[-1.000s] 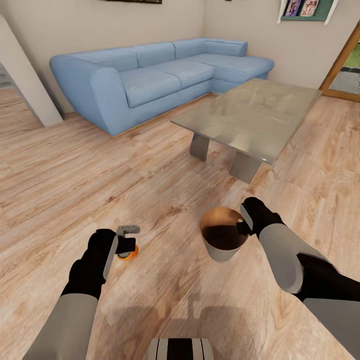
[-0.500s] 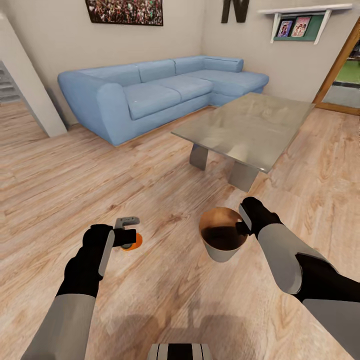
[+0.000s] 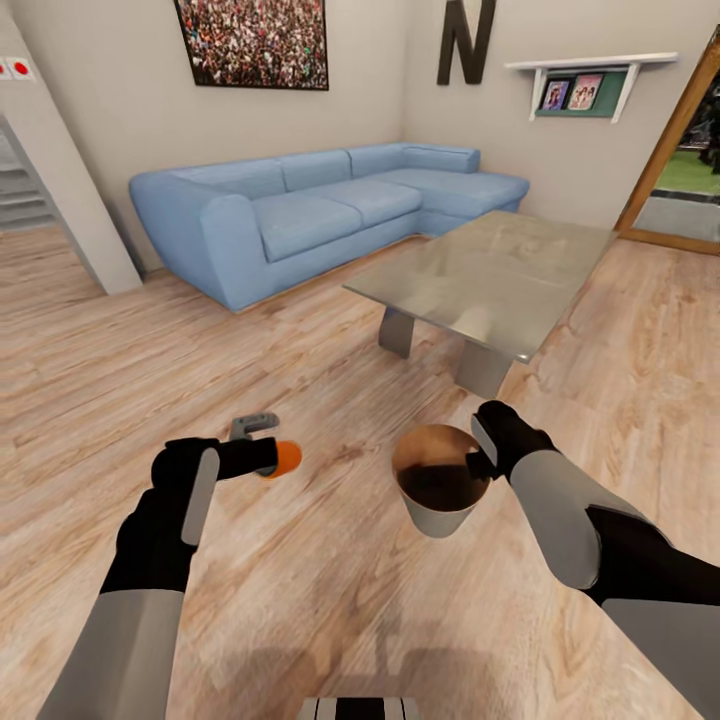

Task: Put the three can of soda from the living room inside the tash can in the kitchen.

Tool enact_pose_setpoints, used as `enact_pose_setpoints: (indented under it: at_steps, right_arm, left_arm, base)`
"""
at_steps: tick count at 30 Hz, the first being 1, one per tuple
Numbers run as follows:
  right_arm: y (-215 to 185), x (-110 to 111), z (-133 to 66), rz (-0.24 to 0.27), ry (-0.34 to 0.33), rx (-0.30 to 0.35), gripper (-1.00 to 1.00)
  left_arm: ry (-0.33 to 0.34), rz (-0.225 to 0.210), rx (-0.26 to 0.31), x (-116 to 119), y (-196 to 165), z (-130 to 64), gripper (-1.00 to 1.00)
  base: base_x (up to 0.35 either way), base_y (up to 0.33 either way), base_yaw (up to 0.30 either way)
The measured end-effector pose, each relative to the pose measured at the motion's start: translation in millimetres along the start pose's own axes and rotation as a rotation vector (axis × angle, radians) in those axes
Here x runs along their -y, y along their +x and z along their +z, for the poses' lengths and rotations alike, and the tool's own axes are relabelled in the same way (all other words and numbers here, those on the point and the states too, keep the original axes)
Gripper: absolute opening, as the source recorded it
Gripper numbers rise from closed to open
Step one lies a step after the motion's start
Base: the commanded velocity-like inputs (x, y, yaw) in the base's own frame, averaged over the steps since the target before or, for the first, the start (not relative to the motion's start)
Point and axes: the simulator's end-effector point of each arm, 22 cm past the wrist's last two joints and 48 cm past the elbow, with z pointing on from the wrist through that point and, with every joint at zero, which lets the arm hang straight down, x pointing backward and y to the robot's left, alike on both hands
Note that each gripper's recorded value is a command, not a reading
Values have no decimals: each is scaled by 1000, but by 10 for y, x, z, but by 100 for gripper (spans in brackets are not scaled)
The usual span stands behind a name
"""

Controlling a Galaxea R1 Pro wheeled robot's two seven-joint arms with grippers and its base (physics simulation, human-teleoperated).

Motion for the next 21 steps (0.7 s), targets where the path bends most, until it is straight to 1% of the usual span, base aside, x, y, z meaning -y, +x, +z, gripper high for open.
enact_pose_setpoints:
  at_steps: [1, 5, 6, 11, 12, 15, 16, 19, 21]
  right_arm:
    - [11, -8, -16, -5, 1, -1, -100]
    - [-5, -1, -111, -11, 5, 11, -100]
    - [-13, -11, -142, -19, 10, 16, -100]
    - [-42, -90, -282, -14, -13, 34, -100]
    - [-52, -99, -314, -20, -9, 39, -100]
    - [-76, -115, -403, -24, -7, 53, -100]
    - [-82, -131, -434, -29, -6, 57, -100]
    - [-85, -178, -511, -25, -22, 65, -100]
    - [-85, -191, -560, -33, -19, 70, -100]
  left_arm:
    - [16, -5, 10, 47, -40, -33, -100]
    - [37, -5, 46, 134, -178, -160, -100]
    - [48, -6, 61, 172, -229, -206, -100]
    - [101, -13, 93, 344, -354, -350, -100]
    - [140, -18, 97, 464, -372, -382, -100]
    - [208, -18, 103, 699, -401, -463, -100]
    - [268, -23, 100, 883, -397, -507, -100]
    - [334, -29, 103, 1081, -419, -606, -100]
    - [373, -33, 105, 1158, -441, -681, -100]
  base:
    - [0, 0, 0]
    - [0, 0, 0]
    - [0, 0, 0]
    - [0, 0, 0]
    - [0, 0, 0]
    - [0, 0, 0]
    - [0, 0, 0]
    - [0, 0, 0]
    - [0, 0, 0]
